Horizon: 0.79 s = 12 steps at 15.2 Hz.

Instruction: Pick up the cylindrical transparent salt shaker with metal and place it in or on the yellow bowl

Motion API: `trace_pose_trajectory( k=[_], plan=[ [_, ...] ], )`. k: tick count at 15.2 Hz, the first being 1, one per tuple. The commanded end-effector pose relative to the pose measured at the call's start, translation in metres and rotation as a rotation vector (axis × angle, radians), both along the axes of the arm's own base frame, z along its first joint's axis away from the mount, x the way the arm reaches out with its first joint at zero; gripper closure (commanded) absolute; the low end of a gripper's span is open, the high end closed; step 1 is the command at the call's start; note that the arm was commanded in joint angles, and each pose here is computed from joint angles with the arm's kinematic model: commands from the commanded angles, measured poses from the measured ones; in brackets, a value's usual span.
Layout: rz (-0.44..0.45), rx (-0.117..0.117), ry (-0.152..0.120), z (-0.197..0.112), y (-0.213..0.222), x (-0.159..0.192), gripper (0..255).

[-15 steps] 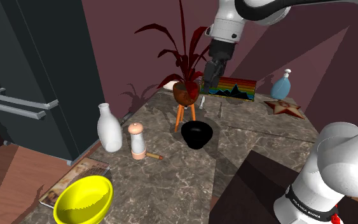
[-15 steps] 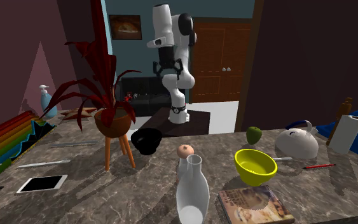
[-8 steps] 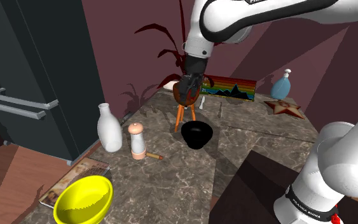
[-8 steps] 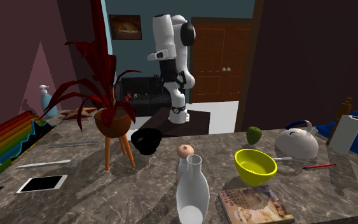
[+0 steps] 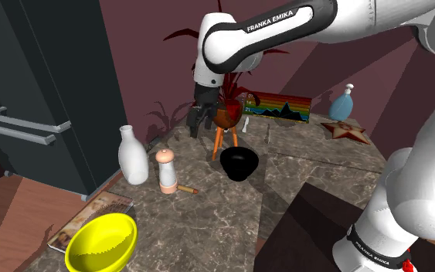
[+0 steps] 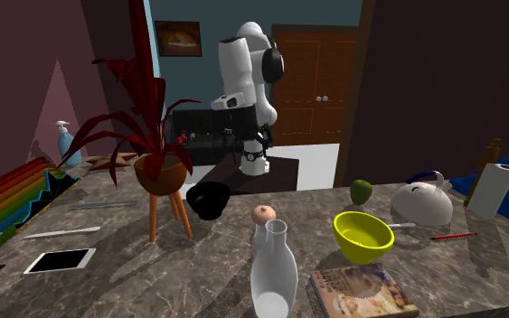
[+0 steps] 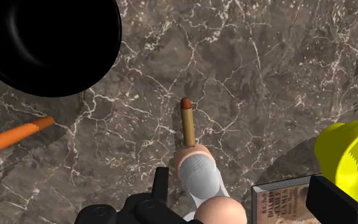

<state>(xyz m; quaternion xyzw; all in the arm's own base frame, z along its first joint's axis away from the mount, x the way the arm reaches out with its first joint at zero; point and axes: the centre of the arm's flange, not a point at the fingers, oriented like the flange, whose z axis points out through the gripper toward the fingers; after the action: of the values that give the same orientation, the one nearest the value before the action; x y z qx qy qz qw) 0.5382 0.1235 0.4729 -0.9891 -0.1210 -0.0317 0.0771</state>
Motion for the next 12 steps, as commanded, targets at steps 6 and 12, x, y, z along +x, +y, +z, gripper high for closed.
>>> trace_pose_trajectory(
  k=[6, 12],
  plan=[
    [0.032, 0.012, 0.011, -0.053, 0.037, 0.07, 0],
    [0.049, 0.019, 0.017, -0.091, 0.061, 0.107, 0]
  ],
)
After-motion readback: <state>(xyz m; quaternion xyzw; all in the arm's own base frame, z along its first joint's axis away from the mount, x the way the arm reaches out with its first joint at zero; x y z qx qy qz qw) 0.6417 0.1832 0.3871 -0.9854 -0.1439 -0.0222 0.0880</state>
